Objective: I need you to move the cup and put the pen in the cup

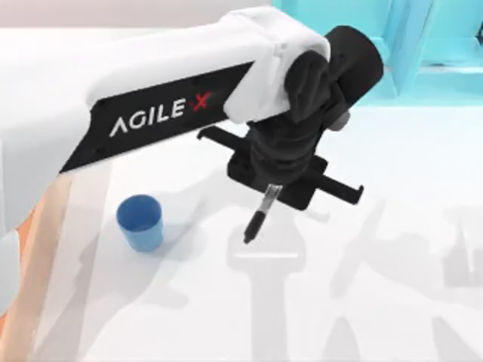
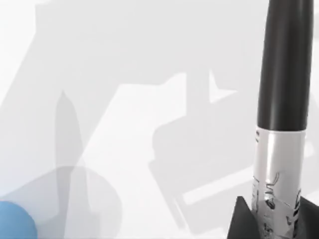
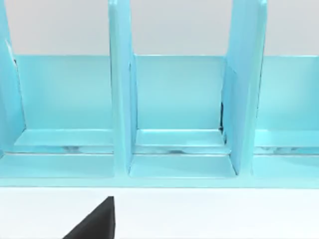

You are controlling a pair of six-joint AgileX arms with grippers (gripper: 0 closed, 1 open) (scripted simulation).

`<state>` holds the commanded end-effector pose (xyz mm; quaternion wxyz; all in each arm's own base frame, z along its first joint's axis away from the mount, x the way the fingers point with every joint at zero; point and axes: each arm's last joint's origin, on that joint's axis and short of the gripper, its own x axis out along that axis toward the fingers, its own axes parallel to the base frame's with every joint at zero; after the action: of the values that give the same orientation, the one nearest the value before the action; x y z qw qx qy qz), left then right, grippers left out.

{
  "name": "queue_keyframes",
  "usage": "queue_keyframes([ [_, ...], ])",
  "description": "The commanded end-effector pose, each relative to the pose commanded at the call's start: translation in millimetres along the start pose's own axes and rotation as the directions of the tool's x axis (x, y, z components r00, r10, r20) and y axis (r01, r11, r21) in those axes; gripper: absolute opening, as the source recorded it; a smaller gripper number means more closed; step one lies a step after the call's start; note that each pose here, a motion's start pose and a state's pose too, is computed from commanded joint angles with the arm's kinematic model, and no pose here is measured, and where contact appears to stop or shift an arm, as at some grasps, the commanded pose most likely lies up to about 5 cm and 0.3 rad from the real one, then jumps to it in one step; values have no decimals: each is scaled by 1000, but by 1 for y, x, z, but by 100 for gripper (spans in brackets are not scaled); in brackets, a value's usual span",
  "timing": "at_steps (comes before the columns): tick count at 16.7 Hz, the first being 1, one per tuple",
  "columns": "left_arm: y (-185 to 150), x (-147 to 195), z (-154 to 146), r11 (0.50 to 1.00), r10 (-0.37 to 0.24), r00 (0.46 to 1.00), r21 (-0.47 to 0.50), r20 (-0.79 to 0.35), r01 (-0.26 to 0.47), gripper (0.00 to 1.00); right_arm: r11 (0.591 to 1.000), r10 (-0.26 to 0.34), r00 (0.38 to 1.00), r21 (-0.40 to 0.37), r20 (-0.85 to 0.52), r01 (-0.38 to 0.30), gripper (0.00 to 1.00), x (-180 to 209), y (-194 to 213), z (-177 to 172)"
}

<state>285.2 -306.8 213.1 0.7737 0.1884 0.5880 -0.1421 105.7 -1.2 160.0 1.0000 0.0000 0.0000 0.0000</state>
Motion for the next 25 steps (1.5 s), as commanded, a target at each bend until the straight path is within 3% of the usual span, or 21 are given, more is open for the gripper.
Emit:
queue_keyframes([
  [5, 25, 3, -22, 999, -23, 976, -21, 218, 28, 0, 1000, 0, 1000, 0, 0, 0, 100, 0, 0, 0],
  [10, 58, 5, -65, 997, -24, 866, -50, 499, 56, 0, 1000, 0, 1000, 0, 0, 0, 100, 0, 0, 0],
  [14, 84, 3, -110, 995, 7, 697, -77, 717, 70, 0, 1000, 0, 1000, 0, 0, 0, 100, 0, 0, 0],
  [18, 106, 1, -158, 991, 61, 476, -110, 878, 77, 0, 1000, 0, 1000, 0, 0, 0, 100, 0, 0, 0],
  [22, 120, -2, -200, 986, 119, 255, -144, 960, 81, 0, 1000, 0, 1000, 0, 0, 0, 100, 0, 0, 0],
  [25, 126, -4, -221, 983, 150, 136, -162, 979, 83, 0, 1000, 0, 1000, 0, 0, 0, 100, 0, 0, 0],
])
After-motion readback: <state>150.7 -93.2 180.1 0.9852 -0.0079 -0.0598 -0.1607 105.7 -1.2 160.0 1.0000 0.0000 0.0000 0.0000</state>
